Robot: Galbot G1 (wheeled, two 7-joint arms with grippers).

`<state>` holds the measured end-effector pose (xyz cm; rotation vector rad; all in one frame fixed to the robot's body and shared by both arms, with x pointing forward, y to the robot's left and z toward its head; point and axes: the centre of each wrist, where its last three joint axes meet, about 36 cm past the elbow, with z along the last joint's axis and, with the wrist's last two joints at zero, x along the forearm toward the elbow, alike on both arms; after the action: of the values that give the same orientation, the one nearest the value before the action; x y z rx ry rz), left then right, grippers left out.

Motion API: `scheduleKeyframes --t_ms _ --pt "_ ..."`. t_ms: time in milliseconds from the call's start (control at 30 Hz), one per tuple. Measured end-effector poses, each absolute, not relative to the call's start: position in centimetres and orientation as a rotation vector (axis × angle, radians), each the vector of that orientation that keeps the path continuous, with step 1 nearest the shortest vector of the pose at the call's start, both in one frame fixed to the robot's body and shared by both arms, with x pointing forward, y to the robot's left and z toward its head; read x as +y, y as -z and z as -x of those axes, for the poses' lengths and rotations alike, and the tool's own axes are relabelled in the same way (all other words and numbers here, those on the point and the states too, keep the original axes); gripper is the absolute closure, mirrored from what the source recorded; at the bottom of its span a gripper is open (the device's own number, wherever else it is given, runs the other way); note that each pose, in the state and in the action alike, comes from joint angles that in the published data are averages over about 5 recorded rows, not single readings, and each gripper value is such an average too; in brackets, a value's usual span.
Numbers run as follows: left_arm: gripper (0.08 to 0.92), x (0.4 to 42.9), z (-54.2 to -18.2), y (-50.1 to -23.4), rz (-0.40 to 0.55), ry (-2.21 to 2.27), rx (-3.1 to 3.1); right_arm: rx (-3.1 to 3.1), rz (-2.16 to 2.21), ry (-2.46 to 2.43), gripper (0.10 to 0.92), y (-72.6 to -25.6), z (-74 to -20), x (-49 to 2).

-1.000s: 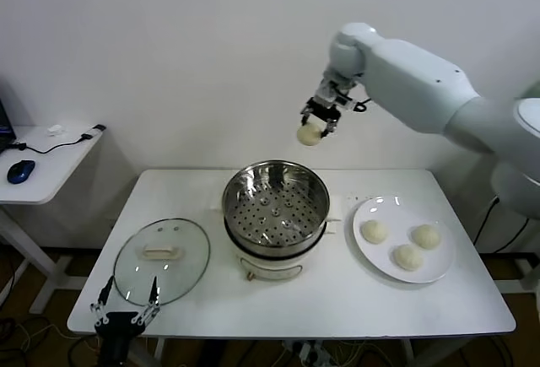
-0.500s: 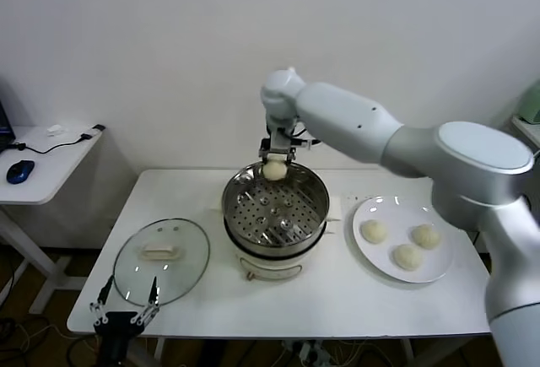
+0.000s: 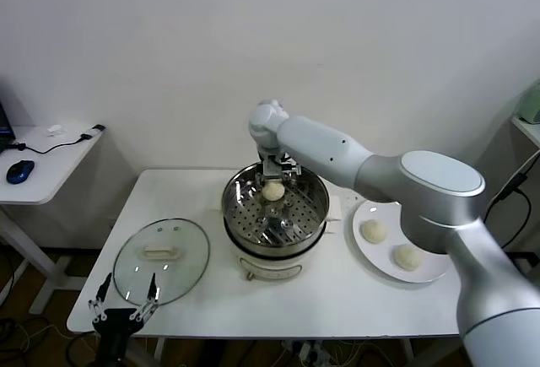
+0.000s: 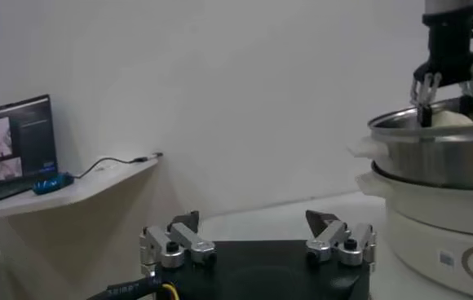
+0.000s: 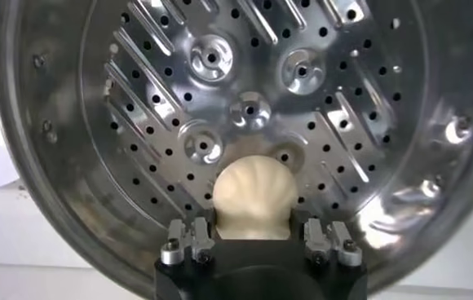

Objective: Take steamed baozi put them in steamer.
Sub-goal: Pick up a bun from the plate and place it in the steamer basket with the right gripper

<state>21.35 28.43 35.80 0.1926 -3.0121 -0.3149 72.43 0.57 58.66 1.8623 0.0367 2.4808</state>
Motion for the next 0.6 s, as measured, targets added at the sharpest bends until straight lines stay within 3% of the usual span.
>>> scheduleKeyframes --t_ms 300,600 --pt "0.177 28.4 -21.7 -35.8 -0.196 0.311 -3.013 0.027 -1.863 -2.474 0.214 -58.7 -72.4 0.5" --pt "0.177 28.3 -22.0 -36.0 -0.197 0.309 -3.016 -0.054 -1.855 -2.473 0.2 -62.6 -72.5 -0.9"
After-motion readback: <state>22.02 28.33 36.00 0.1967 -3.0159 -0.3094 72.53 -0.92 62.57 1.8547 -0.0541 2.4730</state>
